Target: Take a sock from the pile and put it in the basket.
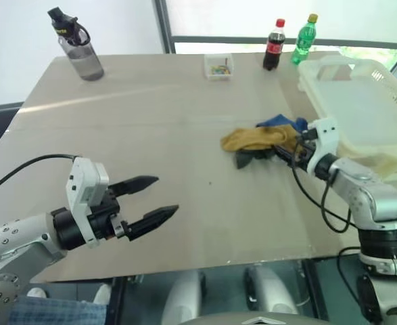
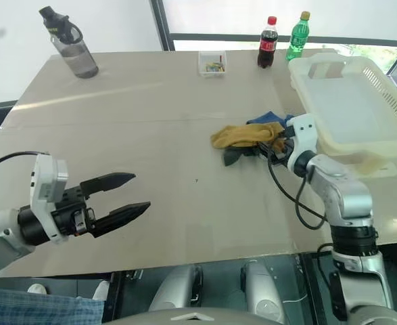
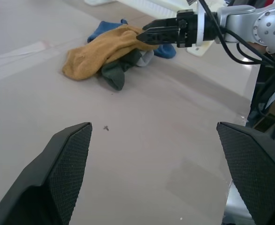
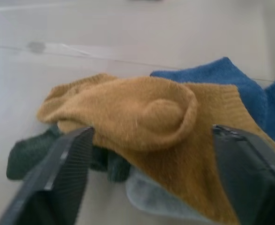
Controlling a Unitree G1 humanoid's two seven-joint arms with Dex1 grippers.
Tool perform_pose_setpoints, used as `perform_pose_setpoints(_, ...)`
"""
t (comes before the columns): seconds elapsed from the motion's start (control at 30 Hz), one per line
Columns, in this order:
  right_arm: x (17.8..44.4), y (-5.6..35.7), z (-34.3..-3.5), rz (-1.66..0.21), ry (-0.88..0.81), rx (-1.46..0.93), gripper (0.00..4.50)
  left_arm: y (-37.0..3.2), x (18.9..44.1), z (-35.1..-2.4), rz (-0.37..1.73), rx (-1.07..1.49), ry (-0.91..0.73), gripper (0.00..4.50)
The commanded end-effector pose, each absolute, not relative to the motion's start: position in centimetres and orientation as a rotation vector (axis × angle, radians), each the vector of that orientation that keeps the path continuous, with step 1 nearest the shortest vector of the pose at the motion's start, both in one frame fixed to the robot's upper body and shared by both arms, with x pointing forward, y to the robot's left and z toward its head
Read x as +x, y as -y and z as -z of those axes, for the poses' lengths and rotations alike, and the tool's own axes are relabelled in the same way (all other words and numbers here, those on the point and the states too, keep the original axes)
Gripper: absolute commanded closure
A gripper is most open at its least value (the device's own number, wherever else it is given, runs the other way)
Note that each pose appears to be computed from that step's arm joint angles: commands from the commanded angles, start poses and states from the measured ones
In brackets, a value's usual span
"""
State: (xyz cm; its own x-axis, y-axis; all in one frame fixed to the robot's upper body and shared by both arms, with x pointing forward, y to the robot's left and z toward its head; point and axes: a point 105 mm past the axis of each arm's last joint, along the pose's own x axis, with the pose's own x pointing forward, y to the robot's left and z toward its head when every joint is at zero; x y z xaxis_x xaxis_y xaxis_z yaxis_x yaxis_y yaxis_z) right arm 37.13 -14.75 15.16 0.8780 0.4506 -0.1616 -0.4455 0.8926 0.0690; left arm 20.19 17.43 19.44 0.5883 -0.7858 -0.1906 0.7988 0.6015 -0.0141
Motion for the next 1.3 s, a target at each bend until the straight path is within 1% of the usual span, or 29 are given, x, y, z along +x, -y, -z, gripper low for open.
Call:
perform_pose_setpoints(0.03, 37.5, 14.7, -16.1, -0.456, -0.145, 0.032, 2.42, -17.3, 20.1, -19.9, 0.930, 0.093, -0.171, 0.00)
perform_pose_setpoints(0.17, 37.6, 14.2, -16.1, -0.458, -0.145, 0.034, 4.33, -17.4, 20.2, -19.9, 0.923, 0.098, -0.169, 0.00)
perform_pose_setpoints(0.2, 37.7, 14.2, -16.0, -0.456, -0.147, 0.032, 4.42, -17.5, 20.2, -19.9, 0.922, 0.098, -0.168, 0.00)
perform_pose_setpoints(0.33, 37.8, 14.8, -15.8, -0.428, -0.145, 0.003, 4.42, -17.6, 20.3, -20.0, 0.915, 0.096, -0.164, 0.00)
perform_pose_setpoints(0.43, 37.9, 15.1, -16.7, -0.426, -0.091, 0.005, 4.42, -17.7, 20.3, -20.0, 0.910, 0.094, -0.164, 0.00)
perform_pose_setpoints(0.53, 37.5, 15.0, -17.0, -0.451, -0.081, -0.028, 4.42, -17.9, 20.3, -19.9, 0.907, 0.092, -0.165, 0.00)
perform_pose_setpoints(0.63, 37.3, 15.2, -16.9, -0.445, -0.073, -0.066, 3.60, -18.0, 20.4, -19.9, 0.905, 0.090, -0.166, 0.00)
perform_pose_setpoints(0.67, 37.4, 15.4, -16.9, -0.430, -0.069, -0.073, 3.16, -18.0, 20.4, -19.9, 0.905, 0.090, -0.166, 0.00)
perform_pose_setpoints(0.7, 37.5, 15.6, -16.9, -0.414, -0.065, -0.076, 2.41, -18.0, 20.4, -19.9, 0.904, 0.089, -0.166, 0.00)
perform_pose_setpoints(0.73, 37.7, 15.8, -16.9, -0.400, -0.063, -0.073, 2.15, -18.0, 20.4, -19.9, 0.904, 0.089, -0.167, 0.00)
perform_pose_setpoints(0.77, 37.7, 16.0, -16.9, -0.393, -0.062, -0.070, 1.74, -18.1, 20.4, -19.8, 0.904, 0.088, -0.167, 0.00)
perform_pose_setpoints(0.8, 37.8, 16.0, -16.9, -0.390, -0.061, -0.069, 1.22, -18.1, 20.5, -19.8, 0.904, 0.088, -0.167, 0.00)
perform_pose_setpoints(1.03, 37.8, 16.0, -15.8, -0.376, -0.113, -0.029, 1.22, -18.2, 20.6, -20.0, 0.902, 0.053, -0.151, 0.00)
perform_pose_setpoints(1.07, 37.8, 16.0, -15.7, -0.376, -0.123, -0.017, 1.61, -18.1, 20.6, -20.0, 0.904, 0.050, -0.150, 0.00)
perform_pose_setpoints(1.1, 37.8, 16.0, -15.5, -0.376, -0.133, -0.001, 1.73, -18.1, 20.5, -20.0, 0.905, 0.049, -0.150, 0.00)
perform_pose_setpoints(1.13, 37.8, 16.0, -15.4, -0.376, -0.140, 0.011, 2.01, -18.1, 20.5, -20.0, 0.905, 0.048, -0.150, 0.00)
perform_pose_setpoints(1.23, 37.6, 15.9, -14.7, -0.382, -0.181, 0.023, 3.41, -18.1, 20.6, -20.0, 0.906, 0.047, -0.148, 0.00)
perform_pose_setpoints(1.27, 37.6, 15.9, -14.6, -0.383, -0.188, 0.025, 3.76, -18.1, 20.6, -20.0, 0.907, 0.047, -0.147, 0.00)
perform_pose_setpoints(1.3, 37.6, 15.9, -14.5, -0.382, -0.191, 0.027, 4.28, -18.1, 20.7, -20.0, 0.907, 0.047, -0.146, 0.00)
